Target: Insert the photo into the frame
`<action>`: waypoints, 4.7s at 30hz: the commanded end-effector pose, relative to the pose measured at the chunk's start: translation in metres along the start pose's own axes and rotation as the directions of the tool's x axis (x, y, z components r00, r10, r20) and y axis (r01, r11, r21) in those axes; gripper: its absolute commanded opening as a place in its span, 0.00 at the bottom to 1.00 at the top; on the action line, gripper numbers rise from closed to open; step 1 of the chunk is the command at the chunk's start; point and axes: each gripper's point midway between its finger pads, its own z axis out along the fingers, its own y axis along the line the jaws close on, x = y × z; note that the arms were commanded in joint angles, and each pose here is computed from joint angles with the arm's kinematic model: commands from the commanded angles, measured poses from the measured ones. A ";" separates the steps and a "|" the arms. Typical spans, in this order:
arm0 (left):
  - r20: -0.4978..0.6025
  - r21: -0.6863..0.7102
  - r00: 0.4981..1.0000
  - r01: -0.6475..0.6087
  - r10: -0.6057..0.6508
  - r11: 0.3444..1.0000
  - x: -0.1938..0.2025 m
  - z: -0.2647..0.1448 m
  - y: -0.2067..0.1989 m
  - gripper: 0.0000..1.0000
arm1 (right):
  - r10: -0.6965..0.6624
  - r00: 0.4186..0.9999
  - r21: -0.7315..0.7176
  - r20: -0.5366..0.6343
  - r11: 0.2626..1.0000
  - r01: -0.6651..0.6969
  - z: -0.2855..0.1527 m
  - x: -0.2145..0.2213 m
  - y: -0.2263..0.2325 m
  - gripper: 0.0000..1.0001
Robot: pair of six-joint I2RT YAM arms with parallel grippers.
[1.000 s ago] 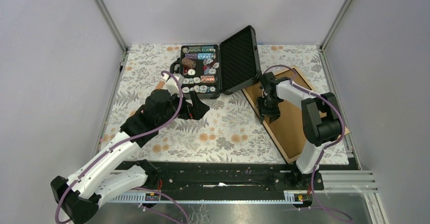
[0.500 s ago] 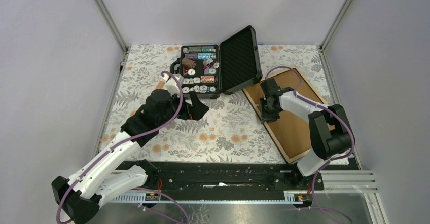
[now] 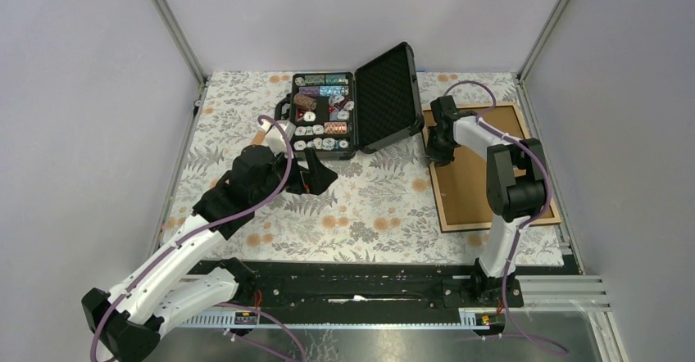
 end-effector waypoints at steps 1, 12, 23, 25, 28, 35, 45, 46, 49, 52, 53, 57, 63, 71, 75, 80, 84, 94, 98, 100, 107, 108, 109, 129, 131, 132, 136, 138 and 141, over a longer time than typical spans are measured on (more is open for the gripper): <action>0.046 0.018 0.999 -0.003 0.002 1.000 -0.010 -0.006 -0.004 0.99 | 0.023 0.996 0.017 -0.082 1.000 -0.021 0.003 0.025 -0.004 0.39; 0.042 0.021 0.999 0.000 -0.001 1.000 -0.009 -0.004 -0.003 0.99 | -0.025 0.991 0.212 -0.128 0.976 0.052 0.037 0.044 -0.042 0.33; 0.046 0.018 0.999 0.013 -0.013 1.000 -0.010 -0.005 -0.002 0.99 | -0.030 0.993 0.049 0.110 0.998 0.025 -0.067 -0.019 -0.011 0.00; 0.041 0.025 0.999 0.016 -0.017 1.000 -0.009 -0.003 -0.003 0.99 | -0.017 0.988 0.013 0.151 1.000 0.015 -0.095 -0.030 -0.006 0.00; 0.028 0.035 0.999 0.019 -0.020 0.999 -0.006 -0.001 -0.005 0.99 | 0.020 0.984 -0.040 0.178 0.999 -0.013 -0.126 -0.036 -0.004 0.00; 0.017 0.059 0.999 0.027 -0.028 0.998 -0.005 -0.003 -0.010 0.99 | 0.181 0.955 -0.324 0.234 0.941 -0.099 -0.191 -0.061 0.008 0.00; 0.015 0.077 0.999 0.035 -0.036 0.996 -0.009 -0.008 -0.016 0.99 | 0.402 0.882 -0.650 0.247 0.743 -0.157 -0.279 -0.114 0.015 0.00; 0.013 0.081 0.999 0.037 -0.038 0.996 -0.009 -0.008 -0.017 0.99 | 0.419 0.876 -0.677 0.238 0.719 -0.160 -0.284 -0.118 0.017 0.00; 0.016 0.085 0.999 0.042 -0.044 0.995 -0.010 -0.009 -0.019 0.99 | 0.442 0.868 -0.739 0.225 0.658 -0.143 -0.304 -0.126 0.027 0.00; 0.022 0.087 0.999 0.044 -0.046 0.995 -0.012 -0.011 -0.020 0.99 | 0.459 0.859 -0.767 0.228 0.628 -0.132 -0.319 -0.136 0.031 0.00; 0.022 0.088 0.999 0.044 -0.046 0.995 -0.012 -0.011 -0.020 0.99 | 0.465 0.856 -0.775 0.229 0.618 -0.129 -0.324 -0.139 0.033 0.00; 0.025 0.088 0.998 0.047 -0.049 0.995 -0.012 -0.011 -0.020 0.99 | 0.493 0.838 -0.806 0.234 0.581 -0.117 -0.343 -0.149 0.036 0.00; 0.009 0.113 0.999 0.049 -0.050 0.992 -0.014 -0.008 -0.027 0.99 | 0.600 0.785 -0.844 0.156 0.494 -0.209 -0.327 -0.149 0.005 0.00; -0.035 0.233 0.996 0.089 -0.083 0.968 -0.024 0.018 -0.054 0.99 | 0.594 0.792 -0.791 0.143 0.549 -0.269 -0.279 -0.116 -0.041 0.00; -0.047 0.271 0.989 0.145 -0.137 0.952 -0.033 0.040 -0.063 0.99 | 0.464 0.877 -0.691 0.126 0.675 -0.258 -0.236 -0.087 -0.042 0.29; -0.146 0.304 0.971 0.226 -0.189 0.926 -0.018 0.064 -0.068 0.99 | 0.209 0.963 -0.377 0.171 0.917 -0.132 -0.188 -0.052 -0.045 0.87; -0.182 0.284 0.961 0.252 -0.206 0.925 -0.002 0.065 -0.060 0.99 | 0.087 0.977 -0.343 0.194 0.939 -0.016 -0.174 -0.036 -0.028 1.00; -0.179 0.272 0.964 0.242 -0.198 0.931 0.008 0.055 -0.053 0.99 | -0.140 0.915 0.086 0.378 0.990 0.116 -0.204 -0.034 0.002 1.00; -0.167 0.275 0.968 0.230 -0.189 0.934 0.006 0.051 -0.054 0.99 | -0.271 0.894 0.401 0.357 0.909 0.116 -0.206 -0.018 -0.003 1.00; -0.163 0.279 0.970 0.221 -0.181 0.934 0.005 0.049 -0.055 0.99 | -0.352 0.868 0.537 0.349 0.834 0.123 -0.209 -0.014 -0.004 1.00; -0.133 0.270 0.980 0.182 -0.150 0.946 0.000 0.037 -0.054 0.99 | -0.544 0.821 0.811 0.171 0.551 0.197 -0.210 -0.002 -0.002 0.99; -0.129 0.272 0.980 0.179 -0.149 0.945 0.000 0.036 -0.054 0.99 | -0.567 0.809 0.825 0.155 0.525 0.210 -0.207 -0.002 0.001 0.97; -0.125 0.276 0.981 0.177 -0.148 0.944 -0.001 0.035 -0.055 0.99 | -0.576 0.804 0.830 0.146 0.514 0.217 -0.204 -0.001 0.003 0.95; -0.082 0.274 0.987 0.152 -0.135 0.950 -0.004 0.010 -0.051 0.99 | -0.552 0.828 0.798 0.102 0.542 0.263 -0.160 0.006 -0.009 0.35; -0.084 0.272 0.987 0.156 -0.138 0.949 -0.003 0.010 -0.050 0.99 | -0.550 0.827 0.782 0.117 0.564 0.265 -0.162 0.005 -0.007 0.11; -0.084 0.274 0.987 0.156 -0.138 0.949 -0.003 0.010 -0.050 0.99 | -0.550 0.824 0.778 0.132 0.573 0.258 -0.169 0.001 -0.006 0.02; -0.086 0.274 0.987 0.157 -0.138 0.949 -0.003 0.010 -0.050 0.99 | -0.512 0.834 0.668 0.203 0.696 0.265 -0.206 -0.015 0.009 0.00; -0.095 0.274 0.986 0.159 -0.138 0.948 -0.001 0.011 -0.050 0.99 | -0.436 0.859 0.530 0.268 0.811 0.246 -0.228 -0.025 0.015 0.00; -0.102 0.279 0.985 0.165 -0.141 0.946 0.000 0.012 -0.050 0.99 | -0.294 0.897 0.270 0.330 0.940 0.209 -0.255 -0.036 0.018 0.00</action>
